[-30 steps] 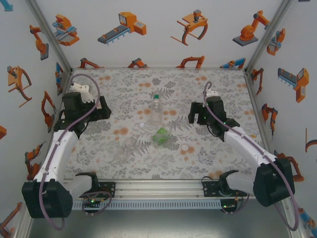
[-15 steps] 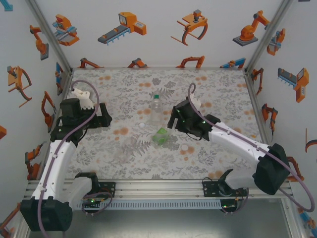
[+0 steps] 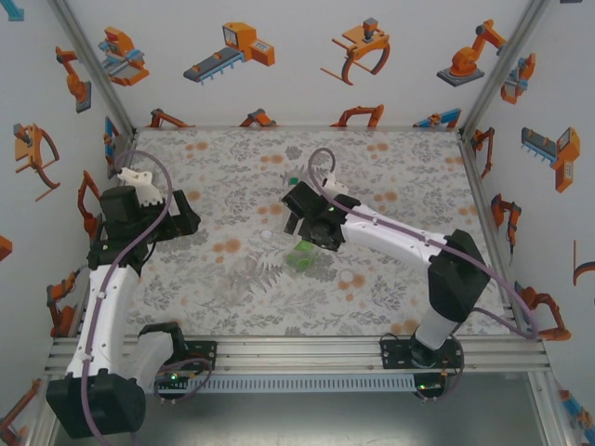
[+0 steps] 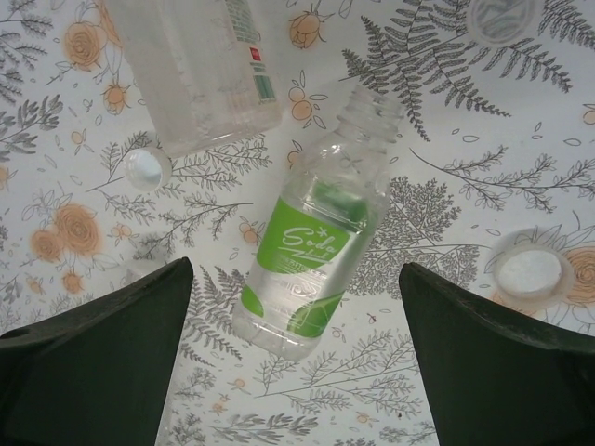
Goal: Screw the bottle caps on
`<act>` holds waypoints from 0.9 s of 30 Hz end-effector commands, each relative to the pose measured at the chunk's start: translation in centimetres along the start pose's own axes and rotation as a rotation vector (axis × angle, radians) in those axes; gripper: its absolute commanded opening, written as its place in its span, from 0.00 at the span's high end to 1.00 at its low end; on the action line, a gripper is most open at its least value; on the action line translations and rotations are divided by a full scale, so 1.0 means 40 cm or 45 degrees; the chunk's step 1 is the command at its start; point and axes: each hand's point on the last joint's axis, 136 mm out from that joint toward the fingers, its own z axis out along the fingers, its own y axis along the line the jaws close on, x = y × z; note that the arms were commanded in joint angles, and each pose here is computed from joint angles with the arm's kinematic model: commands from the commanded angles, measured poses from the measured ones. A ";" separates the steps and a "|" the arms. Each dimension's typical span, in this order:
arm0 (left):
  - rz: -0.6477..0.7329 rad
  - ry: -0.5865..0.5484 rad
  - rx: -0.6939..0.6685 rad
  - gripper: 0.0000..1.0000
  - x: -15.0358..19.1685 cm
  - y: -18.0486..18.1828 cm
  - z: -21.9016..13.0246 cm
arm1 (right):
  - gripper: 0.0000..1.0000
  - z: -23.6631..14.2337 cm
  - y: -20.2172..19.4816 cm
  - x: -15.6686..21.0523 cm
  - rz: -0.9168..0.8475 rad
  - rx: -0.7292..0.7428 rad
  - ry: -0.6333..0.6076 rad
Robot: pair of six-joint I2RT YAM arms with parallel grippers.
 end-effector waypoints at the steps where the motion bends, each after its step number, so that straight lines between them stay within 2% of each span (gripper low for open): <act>1: -0.020 -0.032 0.019 0.01 -0.005 -0.005 -0.009 | 0.17 0.008 -0.021 0.011 0.025 0.093 0.012; 16: -0.032 -0.075 -0.024 0.01 -0.015 0.015 -0.028 | 0.18 0.140 -0.066 0.097 0.025 0.257 0.088; 27: -0.030 -0.103 -0.061 0.00 -0.020 0.026 -0.039 | 0.29 0.204 -0.095 0.124 -0.003 0.322 0.065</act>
